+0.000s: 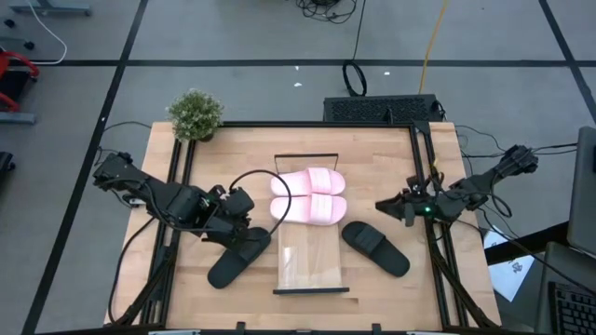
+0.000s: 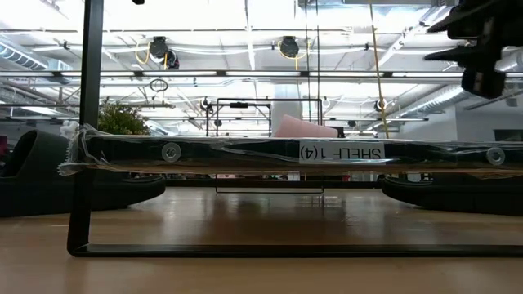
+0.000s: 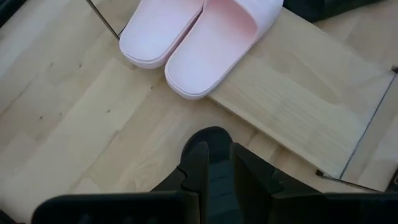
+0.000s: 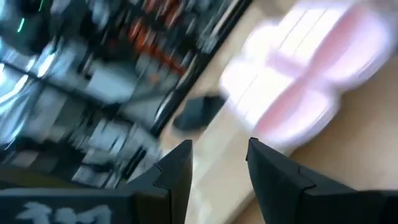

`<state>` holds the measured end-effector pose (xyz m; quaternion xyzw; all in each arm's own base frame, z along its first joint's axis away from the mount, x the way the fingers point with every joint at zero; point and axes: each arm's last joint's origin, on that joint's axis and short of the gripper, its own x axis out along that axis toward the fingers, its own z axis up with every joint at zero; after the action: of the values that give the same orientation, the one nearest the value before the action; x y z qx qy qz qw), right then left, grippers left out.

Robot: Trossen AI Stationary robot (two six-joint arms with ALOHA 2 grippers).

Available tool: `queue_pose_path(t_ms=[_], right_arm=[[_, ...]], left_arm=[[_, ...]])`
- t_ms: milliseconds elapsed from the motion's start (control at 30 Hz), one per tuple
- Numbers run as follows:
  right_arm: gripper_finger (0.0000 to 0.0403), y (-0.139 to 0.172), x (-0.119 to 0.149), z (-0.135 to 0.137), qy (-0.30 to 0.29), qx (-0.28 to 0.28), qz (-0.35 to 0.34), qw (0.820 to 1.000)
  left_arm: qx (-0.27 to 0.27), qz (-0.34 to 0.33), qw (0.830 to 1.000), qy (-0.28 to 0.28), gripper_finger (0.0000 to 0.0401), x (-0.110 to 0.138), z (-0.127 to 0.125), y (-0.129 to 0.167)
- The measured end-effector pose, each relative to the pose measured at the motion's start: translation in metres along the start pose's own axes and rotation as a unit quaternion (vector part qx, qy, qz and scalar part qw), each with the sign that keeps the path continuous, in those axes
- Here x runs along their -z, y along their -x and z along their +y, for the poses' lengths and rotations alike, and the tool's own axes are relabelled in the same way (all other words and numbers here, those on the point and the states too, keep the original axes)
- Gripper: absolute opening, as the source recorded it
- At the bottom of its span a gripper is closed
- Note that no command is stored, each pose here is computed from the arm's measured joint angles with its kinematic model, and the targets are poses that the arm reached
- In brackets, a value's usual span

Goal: Pick and place slides into the shelf
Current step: Put the left black slide on the shelf

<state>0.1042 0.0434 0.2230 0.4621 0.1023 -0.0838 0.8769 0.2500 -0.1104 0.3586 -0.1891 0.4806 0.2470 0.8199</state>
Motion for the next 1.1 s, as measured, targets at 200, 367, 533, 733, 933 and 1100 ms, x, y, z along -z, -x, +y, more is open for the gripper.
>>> queue_pose_path(t_ms=[200, 367, 533, 733, 933, 1100], right_arm=[[0.0141, -0.002, -0.002, -0.002, 0.032, 0.039, -0.061, 0.997], [0.0141, -0.004, -0.004, 0.006, 0.037, 0.012, -0.077, 0.996], [0.0141, -0.008, -0.01, 0.023, 0.049, -0.049, -0.11, 0.991], [0.0141, -0.012, -0.012, 0.041, 0.09, -0.122, -0.127, 0.98], [0.0141, -0.018, -0.009, 0.044, 0.11, -0.129, -0.124, 0.978], [0.0141, -0.021, -0.007, 0.043, 0.114, -0.123, -0.118, 0.979]], left_arm=[[-0.003, -0.002, 1.0, -0.002, 0.0063, 0.001, 0.0, 0.0], [-0.01, -0.012, 1.0, 0.01, 0.0062, 0.0, 0.001, 0.0], [-0.01, -0.012, 1.0, 0.024, 0.0063, 0.002, 0.0, 0.001], [-0.002, -0.009, 1.0, 0.03, 0.0063, 0.008, -0.004, 0.004], [0.014, 0.023, 1.0, -0.004, 0.0063, 0.019, -0.015, 0.002], [0.009, 0.056, 0.998, 0.023, 0.0062, 0.031, -0.031, -0.011]])
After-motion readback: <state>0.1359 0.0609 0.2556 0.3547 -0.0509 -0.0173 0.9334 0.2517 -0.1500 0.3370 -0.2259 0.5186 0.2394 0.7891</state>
